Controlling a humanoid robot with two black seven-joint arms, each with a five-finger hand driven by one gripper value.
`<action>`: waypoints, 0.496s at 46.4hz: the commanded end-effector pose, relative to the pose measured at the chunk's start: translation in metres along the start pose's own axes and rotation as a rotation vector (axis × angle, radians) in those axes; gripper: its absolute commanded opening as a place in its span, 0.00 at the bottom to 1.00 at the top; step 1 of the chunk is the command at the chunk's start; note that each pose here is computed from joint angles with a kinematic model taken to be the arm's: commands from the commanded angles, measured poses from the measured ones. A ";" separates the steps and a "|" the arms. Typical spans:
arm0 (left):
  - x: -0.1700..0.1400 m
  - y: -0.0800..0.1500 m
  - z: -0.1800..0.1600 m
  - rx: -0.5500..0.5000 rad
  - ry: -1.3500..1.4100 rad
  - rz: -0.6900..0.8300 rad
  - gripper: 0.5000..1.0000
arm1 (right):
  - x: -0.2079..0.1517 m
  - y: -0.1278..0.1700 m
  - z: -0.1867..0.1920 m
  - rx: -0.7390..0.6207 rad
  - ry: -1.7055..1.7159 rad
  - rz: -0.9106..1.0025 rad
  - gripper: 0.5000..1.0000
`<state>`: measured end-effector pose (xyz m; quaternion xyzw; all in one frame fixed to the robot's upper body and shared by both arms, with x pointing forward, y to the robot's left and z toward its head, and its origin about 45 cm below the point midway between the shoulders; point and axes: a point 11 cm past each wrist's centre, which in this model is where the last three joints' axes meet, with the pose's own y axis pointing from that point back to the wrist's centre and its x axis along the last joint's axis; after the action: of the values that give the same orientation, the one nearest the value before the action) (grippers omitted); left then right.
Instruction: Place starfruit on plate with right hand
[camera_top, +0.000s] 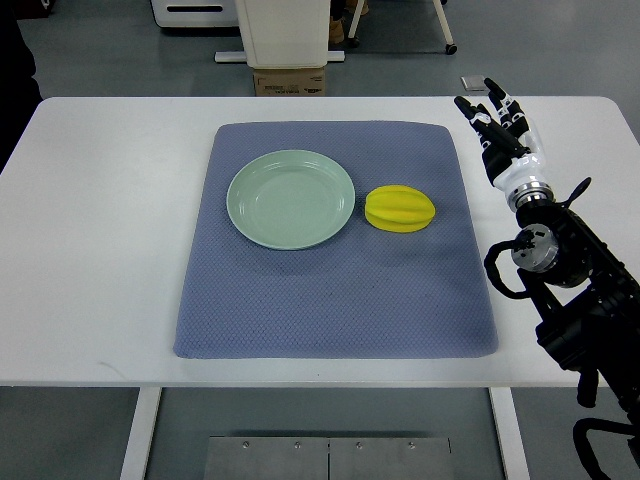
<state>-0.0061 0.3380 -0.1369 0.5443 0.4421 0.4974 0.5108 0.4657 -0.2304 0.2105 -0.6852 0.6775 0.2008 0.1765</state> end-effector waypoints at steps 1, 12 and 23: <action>0.001 0.000 0.000 0.001 0.000 0.003 1.00 | -0.001 -0.001 -0.001 0.002 0.000 -0.002 1.00; 0.000 0.000 0.000 0.000 0.002 -0.001 1.00 | -0.001 -0.001 -0.001 0.002 0.000 -0.002 1.00; 0.001 0.000 0.000 -0.001 0.005 0.003 1.00 | -0.002 -0.001 -0.001 0.003 0.000 -0.003 1.00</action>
<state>-0.0049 0.3381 -0.1368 0.5427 0.4427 0.4986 0.5109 0.4667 -0.2298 0.2125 -0.6861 0.6767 0.1994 0.1777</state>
